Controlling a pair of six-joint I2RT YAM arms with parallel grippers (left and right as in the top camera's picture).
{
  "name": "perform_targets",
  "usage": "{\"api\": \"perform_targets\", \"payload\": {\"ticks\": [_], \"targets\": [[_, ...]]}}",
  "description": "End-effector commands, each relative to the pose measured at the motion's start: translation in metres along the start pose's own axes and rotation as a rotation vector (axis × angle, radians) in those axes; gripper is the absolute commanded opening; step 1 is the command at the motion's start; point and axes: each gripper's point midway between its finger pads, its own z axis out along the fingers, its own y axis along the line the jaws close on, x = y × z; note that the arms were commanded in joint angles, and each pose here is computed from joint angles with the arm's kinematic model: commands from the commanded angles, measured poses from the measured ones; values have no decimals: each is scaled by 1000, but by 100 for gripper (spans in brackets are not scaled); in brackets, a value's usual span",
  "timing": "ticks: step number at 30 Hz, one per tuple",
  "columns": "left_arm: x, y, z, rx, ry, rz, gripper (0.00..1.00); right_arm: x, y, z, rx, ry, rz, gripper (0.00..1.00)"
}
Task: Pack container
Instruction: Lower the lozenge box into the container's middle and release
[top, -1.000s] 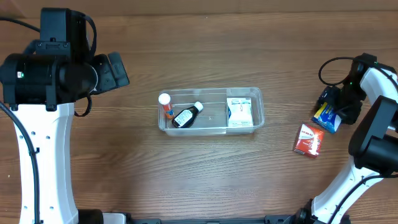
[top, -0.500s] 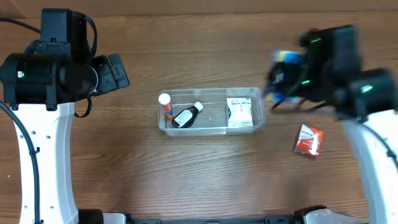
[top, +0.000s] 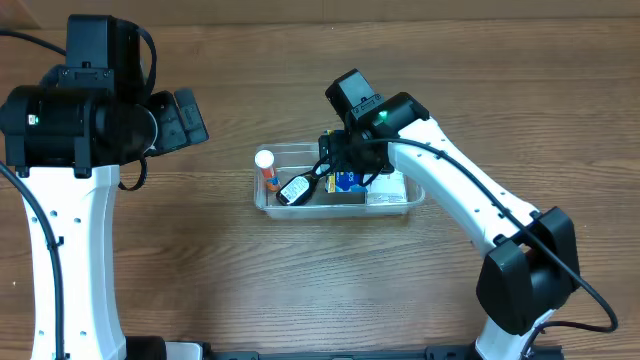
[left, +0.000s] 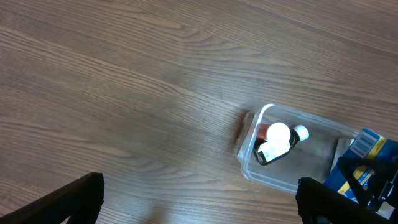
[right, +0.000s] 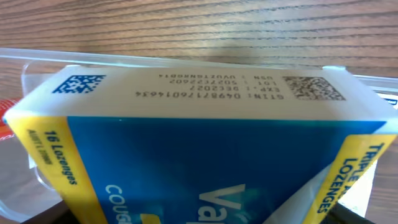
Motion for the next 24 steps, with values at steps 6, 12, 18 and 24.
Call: {"api": "perform_targets", "payload": {"ticks": [6,12,18,24], "targets": [[0,1,3,-4,10,20,100,7,-7,26,43,64,24,90],[1,1,3,-6,13,21,100,-2,-25,-6,131,-18,76,100],[1,1,3,-6,13,24,100,-7,-125,-186,209,-402,452,100],[1,1,3,-6,14,24,100,54,-259,-196,402,-253,797,100]]}}
